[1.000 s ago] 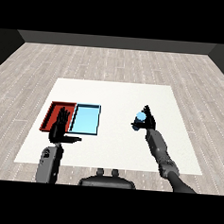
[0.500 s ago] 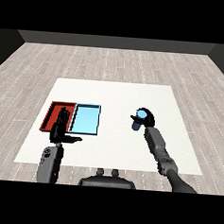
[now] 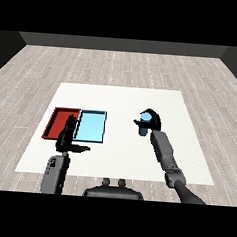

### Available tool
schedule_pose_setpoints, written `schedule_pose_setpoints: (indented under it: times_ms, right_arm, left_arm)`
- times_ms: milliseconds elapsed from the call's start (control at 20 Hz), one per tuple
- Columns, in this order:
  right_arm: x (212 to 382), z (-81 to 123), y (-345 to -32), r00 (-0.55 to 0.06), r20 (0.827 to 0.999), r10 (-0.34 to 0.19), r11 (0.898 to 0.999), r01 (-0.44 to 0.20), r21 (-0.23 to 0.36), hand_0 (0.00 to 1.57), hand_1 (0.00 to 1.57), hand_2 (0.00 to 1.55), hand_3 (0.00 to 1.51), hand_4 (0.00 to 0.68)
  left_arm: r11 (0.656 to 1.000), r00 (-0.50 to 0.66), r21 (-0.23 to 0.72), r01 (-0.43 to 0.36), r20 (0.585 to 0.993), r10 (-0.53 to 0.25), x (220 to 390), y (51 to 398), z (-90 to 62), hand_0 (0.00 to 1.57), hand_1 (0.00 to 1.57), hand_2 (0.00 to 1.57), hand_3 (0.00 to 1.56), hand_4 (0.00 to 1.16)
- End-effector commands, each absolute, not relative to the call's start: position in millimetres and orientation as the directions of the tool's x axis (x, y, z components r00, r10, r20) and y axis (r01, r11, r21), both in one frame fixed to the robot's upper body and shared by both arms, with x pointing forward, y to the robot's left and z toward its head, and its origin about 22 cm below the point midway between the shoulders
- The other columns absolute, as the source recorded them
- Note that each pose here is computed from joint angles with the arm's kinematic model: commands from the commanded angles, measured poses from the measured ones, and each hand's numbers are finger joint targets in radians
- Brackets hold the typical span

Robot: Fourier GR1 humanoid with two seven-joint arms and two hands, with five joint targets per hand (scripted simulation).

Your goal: Pick the blue can and put it in the blue box

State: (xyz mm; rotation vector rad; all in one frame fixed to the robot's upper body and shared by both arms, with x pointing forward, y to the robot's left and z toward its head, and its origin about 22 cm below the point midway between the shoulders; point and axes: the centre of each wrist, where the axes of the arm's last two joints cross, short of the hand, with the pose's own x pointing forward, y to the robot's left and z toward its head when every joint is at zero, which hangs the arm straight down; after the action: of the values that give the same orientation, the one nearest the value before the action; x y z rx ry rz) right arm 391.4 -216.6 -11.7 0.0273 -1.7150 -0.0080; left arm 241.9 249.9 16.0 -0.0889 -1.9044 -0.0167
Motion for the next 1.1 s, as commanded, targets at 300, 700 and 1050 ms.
schedule_pose_setpoints:
  times_ms: [300,700,1050]
  right_arm:
    - [399.1,50.8,-180.4,-0.292,0.955,-0.043,0.991,-0.130,0.005,1.47,1.47,1.45,1.43,0.635]
    - [336.3,39.6,-141.6,-0.297,0.954,-0.042,0.992,-0.125,0.005,1.49,1.49,1.46,1.44,0.632]
    - [337.6,38.9,-135.3,-0.306,0.951,-0.042,0.991,-0.136,0.000,1.46,1.46,1.47,1.44,0.626]
  left_arm:
    - [0.979,-0.231,-0.112,0.170,0.961,0.150,246.3,228.4,14.3,0.00,0.00,0.00,0.00,0.00]
    - [0.967,-0.215,-0.138,0.212,0.959,0.184,238.5,203.2,3.0,0.00,0.00,0.00,0.00,0.00]
    - [0.941,-0.118,-0.178,0.289,0.968,0.220,251.7,149.9,25.1,0.00,0.00,0.00,0.00,0.00]
